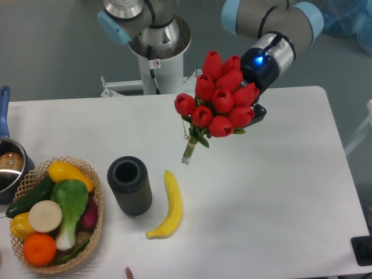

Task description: Place the flowers on the table

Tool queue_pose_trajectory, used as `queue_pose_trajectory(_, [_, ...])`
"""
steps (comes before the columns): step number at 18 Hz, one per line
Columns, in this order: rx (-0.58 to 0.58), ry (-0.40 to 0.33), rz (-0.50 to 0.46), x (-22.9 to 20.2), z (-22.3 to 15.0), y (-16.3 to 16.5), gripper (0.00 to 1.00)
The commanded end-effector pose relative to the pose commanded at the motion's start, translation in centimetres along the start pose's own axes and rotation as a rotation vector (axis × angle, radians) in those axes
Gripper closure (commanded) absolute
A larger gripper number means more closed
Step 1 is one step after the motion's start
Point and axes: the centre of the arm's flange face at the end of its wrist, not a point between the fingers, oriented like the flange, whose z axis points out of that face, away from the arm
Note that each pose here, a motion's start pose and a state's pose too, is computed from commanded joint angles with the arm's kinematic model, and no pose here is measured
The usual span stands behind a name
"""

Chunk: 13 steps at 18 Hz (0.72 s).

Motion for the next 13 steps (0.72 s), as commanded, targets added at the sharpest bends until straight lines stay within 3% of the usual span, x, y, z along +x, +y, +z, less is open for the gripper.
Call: queue_pose_trajectory(13, [-0.010,0.002,0.013,0.16,0.30,-0.42,0.55])
